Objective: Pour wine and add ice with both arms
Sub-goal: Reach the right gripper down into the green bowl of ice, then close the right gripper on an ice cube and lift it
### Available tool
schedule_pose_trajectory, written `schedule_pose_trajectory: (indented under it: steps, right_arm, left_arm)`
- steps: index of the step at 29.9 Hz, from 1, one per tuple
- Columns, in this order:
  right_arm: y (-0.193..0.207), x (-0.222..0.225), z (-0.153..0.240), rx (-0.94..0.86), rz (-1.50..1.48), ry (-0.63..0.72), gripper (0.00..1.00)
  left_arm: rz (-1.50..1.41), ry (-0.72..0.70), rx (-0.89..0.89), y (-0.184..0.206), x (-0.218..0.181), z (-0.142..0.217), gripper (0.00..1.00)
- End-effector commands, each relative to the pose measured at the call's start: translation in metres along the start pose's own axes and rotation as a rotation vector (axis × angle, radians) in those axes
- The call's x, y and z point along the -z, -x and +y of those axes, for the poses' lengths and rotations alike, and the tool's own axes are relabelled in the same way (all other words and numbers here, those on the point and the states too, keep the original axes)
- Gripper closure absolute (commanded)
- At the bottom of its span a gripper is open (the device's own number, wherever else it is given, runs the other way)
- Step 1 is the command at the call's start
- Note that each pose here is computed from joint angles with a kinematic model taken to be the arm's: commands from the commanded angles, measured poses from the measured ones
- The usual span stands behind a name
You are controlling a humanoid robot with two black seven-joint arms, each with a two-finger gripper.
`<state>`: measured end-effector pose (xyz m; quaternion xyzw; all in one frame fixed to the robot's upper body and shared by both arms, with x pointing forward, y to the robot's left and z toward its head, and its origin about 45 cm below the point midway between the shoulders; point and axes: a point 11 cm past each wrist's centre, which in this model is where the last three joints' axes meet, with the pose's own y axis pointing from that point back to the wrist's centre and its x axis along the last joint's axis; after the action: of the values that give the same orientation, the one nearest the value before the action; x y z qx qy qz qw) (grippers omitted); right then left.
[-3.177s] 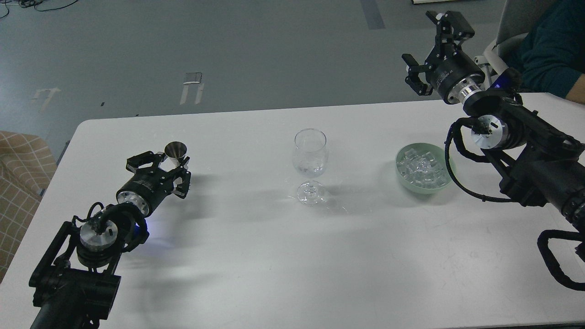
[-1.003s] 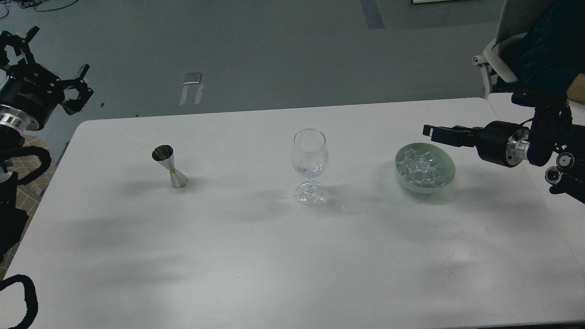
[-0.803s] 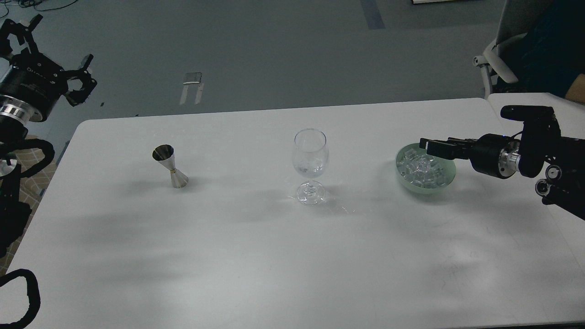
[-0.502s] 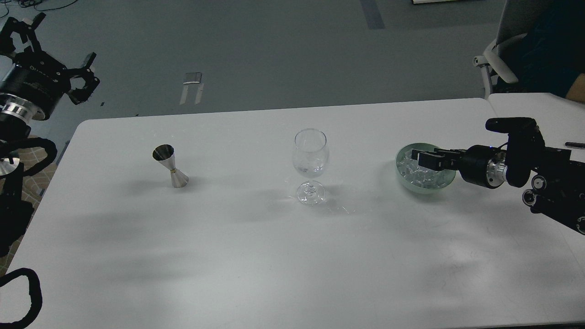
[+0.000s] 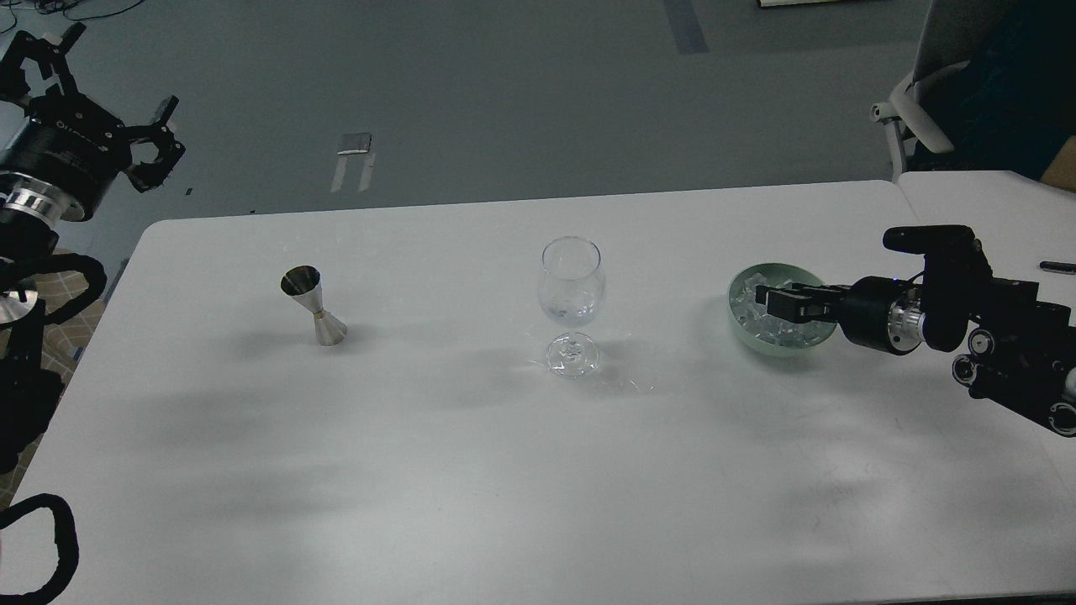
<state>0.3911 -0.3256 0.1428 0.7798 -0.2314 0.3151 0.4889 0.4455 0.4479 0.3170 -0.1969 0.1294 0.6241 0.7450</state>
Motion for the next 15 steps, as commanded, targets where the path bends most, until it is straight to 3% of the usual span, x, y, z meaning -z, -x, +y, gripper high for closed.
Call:
schedule_pose_trajectory:
  steps: [1,6,10,15]
  right_arm:
    - [0.0028,0.0016,-0.0021,0.008,0.0,-0.002,0.45]
    - [0.0051,0.0025,-0.0023,0.028,-0.003,-0.003,0.45]
    - [0.0047,0.0019,-0.0019,0.031,-0.002,-0.001,0.51]
    - [0.0026,-0.0001,-0.0018,0.035,0.001,0.032,0.71]
  left_arm:
    - [0.0,0.001,0.001,0.0004,-0.0005,-0.0004,0.02]
    - [0.0,0.0,0.0,0.0,0.0,0.0,0.02]
    - [0.0,0.0,0.0,0.0,0.0,0.0,0.02]
    - [-0.001,-0.001,0.0,0.0,0.0001,0.0,0.02]
